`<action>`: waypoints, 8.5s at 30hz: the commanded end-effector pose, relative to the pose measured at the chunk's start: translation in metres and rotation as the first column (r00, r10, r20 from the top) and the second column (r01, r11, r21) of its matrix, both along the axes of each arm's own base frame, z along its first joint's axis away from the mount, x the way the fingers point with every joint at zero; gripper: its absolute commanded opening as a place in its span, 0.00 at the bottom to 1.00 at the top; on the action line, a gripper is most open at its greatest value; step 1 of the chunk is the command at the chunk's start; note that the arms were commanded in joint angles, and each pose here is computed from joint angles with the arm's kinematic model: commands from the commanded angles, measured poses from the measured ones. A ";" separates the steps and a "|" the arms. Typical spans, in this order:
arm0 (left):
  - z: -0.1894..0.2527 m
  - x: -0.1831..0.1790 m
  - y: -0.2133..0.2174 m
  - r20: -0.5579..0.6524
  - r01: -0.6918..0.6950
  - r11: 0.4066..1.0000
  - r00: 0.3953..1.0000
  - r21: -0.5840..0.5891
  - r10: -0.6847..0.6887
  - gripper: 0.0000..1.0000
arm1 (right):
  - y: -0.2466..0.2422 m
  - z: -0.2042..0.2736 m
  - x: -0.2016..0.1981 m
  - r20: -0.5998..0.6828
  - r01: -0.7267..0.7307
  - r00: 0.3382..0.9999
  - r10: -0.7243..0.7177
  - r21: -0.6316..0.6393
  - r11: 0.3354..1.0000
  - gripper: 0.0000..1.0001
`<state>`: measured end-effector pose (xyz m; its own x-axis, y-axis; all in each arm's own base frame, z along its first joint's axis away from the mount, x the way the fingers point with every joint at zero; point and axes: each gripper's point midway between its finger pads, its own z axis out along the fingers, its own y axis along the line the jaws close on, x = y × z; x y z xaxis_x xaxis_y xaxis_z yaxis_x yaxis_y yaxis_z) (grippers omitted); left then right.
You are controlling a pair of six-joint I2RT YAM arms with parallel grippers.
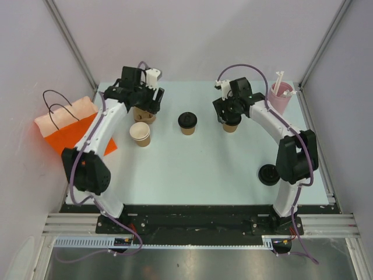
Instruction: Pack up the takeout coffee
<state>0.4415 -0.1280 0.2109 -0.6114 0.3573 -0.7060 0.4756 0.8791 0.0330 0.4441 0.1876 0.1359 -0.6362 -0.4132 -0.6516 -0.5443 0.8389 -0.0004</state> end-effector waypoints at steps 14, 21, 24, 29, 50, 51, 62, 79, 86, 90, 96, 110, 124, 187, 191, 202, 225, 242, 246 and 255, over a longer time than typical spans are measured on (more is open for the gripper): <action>0.130 -0.138 0.175 0.342 -0.443 0.842 0.877 0.309 0.336 0.88 | 0.029 0.106 -0.051 0.194 -0.116 0.977 0.091 0.119 0.986 1.00; 0.124 -0.179 0.210 0.349 -0.529 0.795 0.835 0.298 0.425 0.86 | 0.037 0.108 -0.075 0.170 -0.159 0.976 0.136 0.134 0.978 1.00; 0.120 -0.170 0.215 0.339 -0.506 0.800 0.850 0.321 0.402 0.85 | 0.037 0.110 -0.080 0.160 -0.164 0.977 0.142 0.128 0.978 1.00; 0.122 -0.152 0.235 0.332 -0.499 0.792 0.857 0.351 0.393 0.85 | 0.031 0.117 -0.092 0.152 -0.153 0.979 0.136 0.108 0.982 1.00; 0.065 -0.108 0.267 0.157 -0.284 0.853 0.958 0.438 0.239 0.73 | 0.026 0.116 -0.106 0.148 -0.122 0.983 0.108 0.088 0.989 1.00; 0.068 -0.111 0.265 0.167 -0.287 0.853 0.957 0.436 0.237 0.65 | 0.025 0.117 -0.106 0.152 -0.121 0.983 0.107 0.086 0.989 1.00; 0.134 -0.112 0.259 0.335 -0.360 0.844 0.913 0.398 0.231 0.00 | 0.023 0.115 -0.112 0.156 -0.120 0.982 0.105 0.092 0.989 1.00; 0.277 -0.083 0.141 0.627 -0.262 0.900 0.779 0.349 -0.016 0.00 | -0.011 0.127 -0.109 0.180 0.077 0.978 -0.106 0.161 0.984 1.00; 0.301 -0.123 0.018 0.673 0.044 0.923 0.671 0.383 -0.312 0.01 | -0.068 0.131 -0.100 0.144 0.296 0.926 -0.349 0.297 0.908 1.00; 0.281 -0.167 -0.032 0.611 0.271 0.877 0.635 0.397 -0.473 0.00 | -0.086 0.134 -0.103 0.152 0.336 0.904 -0.400 0.328 0.883 1.00; 0.216 -0.227 -0.058 0.390 0.536 0.742 0.633 0.402 -0.668 0.00 | -0.098 0.132 -0.109 0.146 0.356 0.897 -0.418 0.321 0.878 1.00; 0.102 -0.242 -0.089 0.131 0.698 0.619 0.619 0.360 -0.774 0.00 | -0.093 0.132 -0.109 0.129 0.351 0.899 -0.418 0.355 0.866 1.00; 0.055 -0.232 -0.108 0.093 0.703 0.622 0.634 0.346 -0.768 0.00 | -0.094 0.126 -0.107 0.121 0.356 0.901 -0.417 0.345 0.868 1.00; -0.007 0.130 0.083 0.042 -0.308 0.951 0.950 -0.035 0.310 0.54 | -0.091 0.072 -0.088 0.027 0.334 0.937 -0.349 0.233 0.913 1.00; -0.053 0.134 0.098 -0.035 -0.314 0.949 0.949 0.006 0.314 0.57 | -0.092 0.065 -0.083 0.016 0.342 0.935 -0.355 0.225 0.912 1.00; -0.086 0.130 0.107 -0.091 -0.289 0.957 0.952 0.036 0.292 0.55 | -0.092 0.057 -0.080 0.000 0.352 0.933 -0.360 0.216 0.911 1.00; -0.120 0.117 0.113 -0.164 -0.270 0.960 0.946 0.072 0.278 0.41 | -0.094 0.056 -0.083 -0.007 0.359 0.931 -0.365 0.207 0.910 1.00; -0.118 0.109 0.119 -0.164 -0.259 0.961 0.948 0.102 0.273 0.43 | -0.092 0.058 -0.083 -0.005 0.351 0.934 -0.358 0.212 0.912 1.00; -0.099 0.106 0.115 -0.140 -0.251 0.965 0.956 0.076 0.260 0.45 | -0.092 0.055 -0.084 -0.012 0.354 0.933 -0.359 0.206 0.912 1.00; -0.116 0.101 0.124 -0.188 -0.253 0.966 0.948 0.052 0.259 0.34 | -0.092 0.055 -0.085 -0.013 0.351 0.934 -0.356 0.203 0.914 1.00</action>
<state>0.5419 -0.0102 0.0720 -0.8327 0.1973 -0.5174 0.2278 0.9737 0.0048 0.3577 0.0973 0.1873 -0.7148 -0.0117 -0.6993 -0.2071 0.9585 0.1957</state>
